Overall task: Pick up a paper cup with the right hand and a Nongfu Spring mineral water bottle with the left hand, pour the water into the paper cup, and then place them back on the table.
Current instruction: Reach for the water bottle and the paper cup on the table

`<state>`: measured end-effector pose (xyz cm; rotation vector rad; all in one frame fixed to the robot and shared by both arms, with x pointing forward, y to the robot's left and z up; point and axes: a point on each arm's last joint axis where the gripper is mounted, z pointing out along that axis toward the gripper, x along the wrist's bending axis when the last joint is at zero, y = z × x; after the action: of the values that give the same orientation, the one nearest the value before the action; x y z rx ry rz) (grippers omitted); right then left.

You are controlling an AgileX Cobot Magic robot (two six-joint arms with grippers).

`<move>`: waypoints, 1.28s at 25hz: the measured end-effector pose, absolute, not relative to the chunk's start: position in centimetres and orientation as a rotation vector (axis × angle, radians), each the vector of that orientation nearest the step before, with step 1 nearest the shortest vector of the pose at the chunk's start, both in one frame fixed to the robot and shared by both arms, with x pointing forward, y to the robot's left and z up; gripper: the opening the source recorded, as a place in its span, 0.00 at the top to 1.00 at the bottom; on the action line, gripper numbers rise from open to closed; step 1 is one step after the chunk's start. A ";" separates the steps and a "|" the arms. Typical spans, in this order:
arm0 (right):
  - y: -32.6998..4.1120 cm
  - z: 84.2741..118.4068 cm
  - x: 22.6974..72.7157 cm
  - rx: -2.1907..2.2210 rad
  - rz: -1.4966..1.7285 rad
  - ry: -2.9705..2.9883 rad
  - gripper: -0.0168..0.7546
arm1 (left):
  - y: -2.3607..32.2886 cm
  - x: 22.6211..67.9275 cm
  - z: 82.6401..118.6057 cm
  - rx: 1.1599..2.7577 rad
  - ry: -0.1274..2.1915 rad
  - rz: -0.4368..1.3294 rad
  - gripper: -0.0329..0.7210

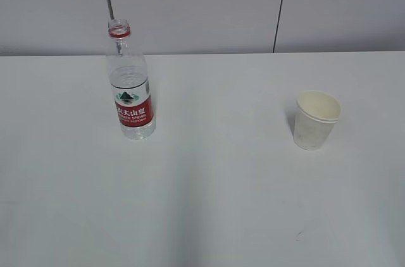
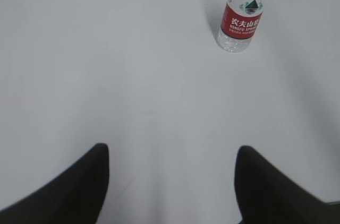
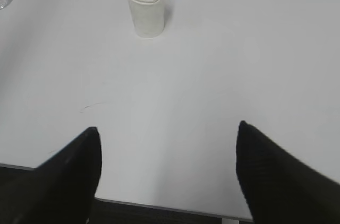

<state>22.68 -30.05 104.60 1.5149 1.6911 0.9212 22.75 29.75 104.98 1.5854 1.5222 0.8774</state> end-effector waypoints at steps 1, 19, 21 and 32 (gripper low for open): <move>-30.0 104.6 22.7 1.515 0.921 1.691 0.22 | 29.7 22.8 105.0 1.585 1.522 0.877 0.35; -30.1 104.6 22.7 1.514 0.917 1.689 0.22 | 29.7 22.8 105.0 1.585 1.522 0.875 0.39; -30.1 104.6 22.7 1.514 0.917 1.689 0.22 | 29.7 22.8 105.0 1.584 1.520 0.870 0.39; -29.7 107.9 27.0 1.445 0.985 1.619 0.22 | 29.6 26.6 108.8 1.531 1.483 0.896 0.40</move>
<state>26.97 -29.69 107.95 1.4453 1.6186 0.9852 26.62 29.58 108.78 1.5307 1.4833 0.8963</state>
